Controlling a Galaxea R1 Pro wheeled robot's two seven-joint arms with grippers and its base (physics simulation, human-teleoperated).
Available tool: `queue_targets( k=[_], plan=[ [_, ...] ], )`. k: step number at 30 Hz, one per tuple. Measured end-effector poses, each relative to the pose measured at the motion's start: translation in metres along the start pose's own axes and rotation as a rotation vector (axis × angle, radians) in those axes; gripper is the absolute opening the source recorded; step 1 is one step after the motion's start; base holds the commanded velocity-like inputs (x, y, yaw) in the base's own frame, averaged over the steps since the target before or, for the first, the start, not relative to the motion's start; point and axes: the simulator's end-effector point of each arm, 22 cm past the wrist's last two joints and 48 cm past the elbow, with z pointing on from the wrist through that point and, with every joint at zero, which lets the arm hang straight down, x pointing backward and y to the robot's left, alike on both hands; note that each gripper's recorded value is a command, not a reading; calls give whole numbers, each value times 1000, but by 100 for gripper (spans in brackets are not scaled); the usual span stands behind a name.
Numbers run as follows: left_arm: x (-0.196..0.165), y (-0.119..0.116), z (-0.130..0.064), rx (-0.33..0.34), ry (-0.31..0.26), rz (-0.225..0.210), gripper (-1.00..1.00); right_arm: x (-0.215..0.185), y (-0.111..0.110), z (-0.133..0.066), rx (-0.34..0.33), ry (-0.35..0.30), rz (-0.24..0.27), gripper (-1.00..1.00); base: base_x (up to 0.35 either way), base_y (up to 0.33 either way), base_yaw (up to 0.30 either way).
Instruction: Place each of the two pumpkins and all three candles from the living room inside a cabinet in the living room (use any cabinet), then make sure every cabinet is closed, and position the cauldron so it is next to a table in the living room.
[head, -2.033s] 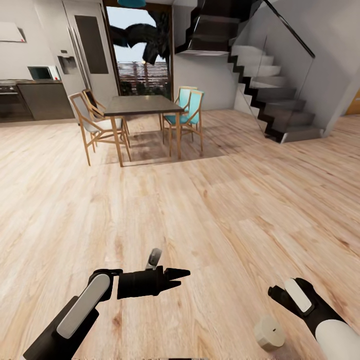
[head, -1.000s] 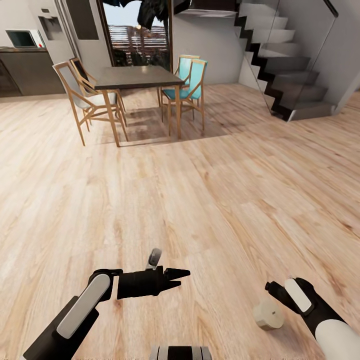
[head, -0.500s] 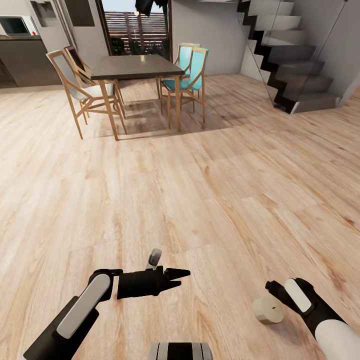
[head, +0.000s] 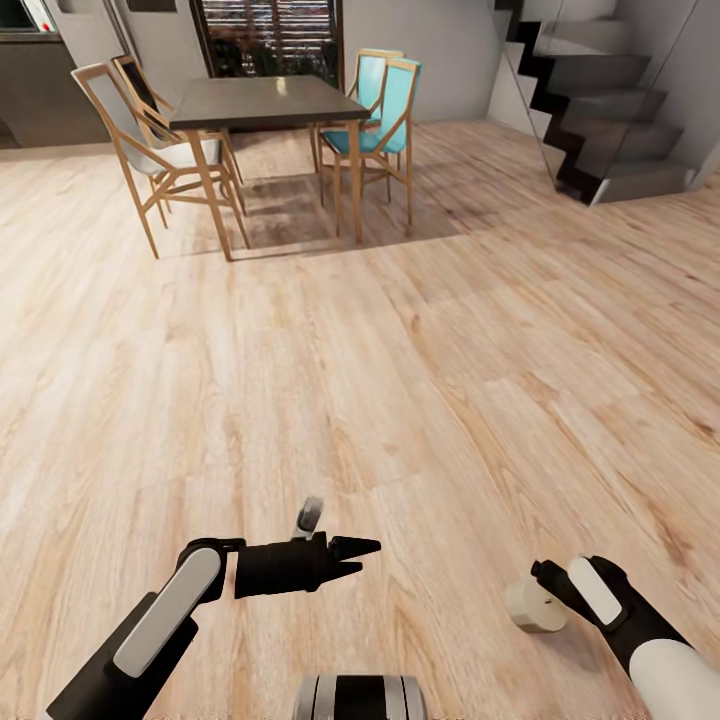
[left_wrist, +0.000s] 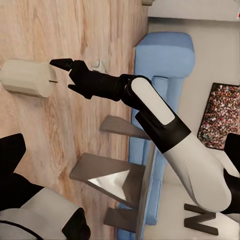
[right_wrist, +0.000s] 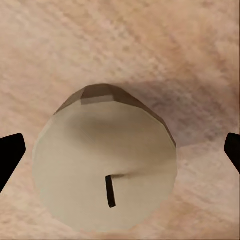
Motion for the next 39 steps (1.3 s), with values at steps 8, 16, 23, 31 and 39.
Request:
queue_targets(
  k=[8, 16, 23, 31, 39],
  plan=[
    [1, 9, 2, -3, 6, -20, 100, 3, -2, 8, 12, -10, 6, 100, 0, 0, 0],
    [1, 9, 2, -3, 6, -20, 100, 1, -4, 8, 23, -22, -18, 100, 0, 0, 0],
    [1, 9, 2, -3, 6, -20, 100, 1, 3, 9, -7, -21, -21, 100, 0, 0, 0],
    [1, 9, 2, -3, 6, -20, 100, 10, -4, 13, 3, 0, -20, 100, 0, 0, 0],
    [1, 9, 2, -3, 6, -19, 100, 10, -4, 13, 2, 0, -21, 100, 0, 0, 0]
  ],
)
